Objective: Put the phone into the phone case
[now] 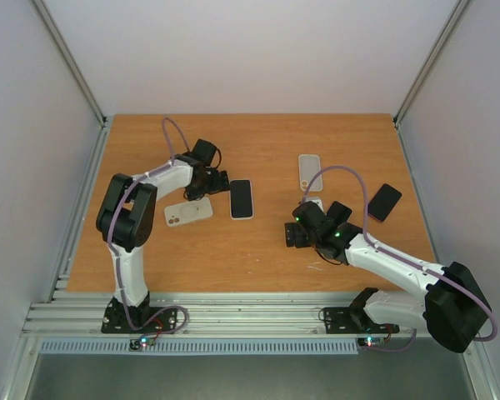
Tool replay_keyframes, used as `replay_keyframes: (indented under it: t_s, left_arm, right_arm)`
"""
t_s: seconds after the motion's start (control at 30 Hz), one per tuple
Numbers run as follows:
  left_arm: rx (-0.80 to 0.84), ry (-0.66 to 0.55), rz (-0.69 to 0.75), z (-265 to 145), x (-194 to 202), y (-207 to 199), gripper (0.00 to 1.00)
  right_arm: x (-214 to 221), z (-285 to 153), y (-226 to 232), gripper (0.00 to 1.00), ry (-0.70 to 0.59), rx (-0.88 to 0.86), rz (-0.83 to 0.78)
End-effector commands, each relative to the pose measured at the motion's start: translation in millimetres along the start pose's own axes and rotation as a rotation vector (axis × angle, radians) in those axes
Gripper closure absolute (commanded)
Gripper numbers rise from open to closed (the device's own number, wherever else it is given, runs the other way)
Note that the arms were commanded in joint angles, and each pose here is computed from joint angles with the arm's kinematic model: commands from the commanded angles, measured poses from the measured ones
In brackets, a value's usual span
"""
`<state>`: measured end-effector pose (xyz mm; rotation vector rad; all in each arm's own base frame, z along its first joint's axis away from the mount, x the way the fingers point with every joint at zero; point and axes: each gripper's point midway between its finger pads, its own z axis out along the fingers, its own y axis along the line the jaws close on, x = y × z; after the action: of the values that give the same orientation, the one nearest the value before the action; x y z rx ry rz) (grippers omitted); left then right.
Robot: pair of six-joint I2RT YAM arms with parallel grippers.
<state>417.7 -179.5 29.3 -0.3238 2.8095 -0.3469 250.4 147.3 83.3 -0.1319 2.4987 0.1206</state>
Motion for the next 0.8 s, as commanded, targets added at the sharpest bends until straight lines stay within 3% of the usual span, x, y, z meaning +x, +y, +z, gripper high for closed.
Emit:
replay_keyframes:
  t_s: [0.0,0.33,0.77]
  left_arm:
    - [0.029,0.095,0.008,2.5,36.0,6.1,0.01]
    - [0.036,0.128,0.090,-25.7,86.3,8.0,0.01]
    - [-0.010,0.063,0.032,-69.4,130.9,52.3,0.01]
  right_arm:
    - [-8.5,-0.6,-0.7,0.02,-0.021,0.013,0.005]
    - [-7.4,0.6,-1.9,0.02,-0.016,0.021,0.005]
    - [-7.3,1.4,-0.6,0.02,-0.013,0.016,0.004]
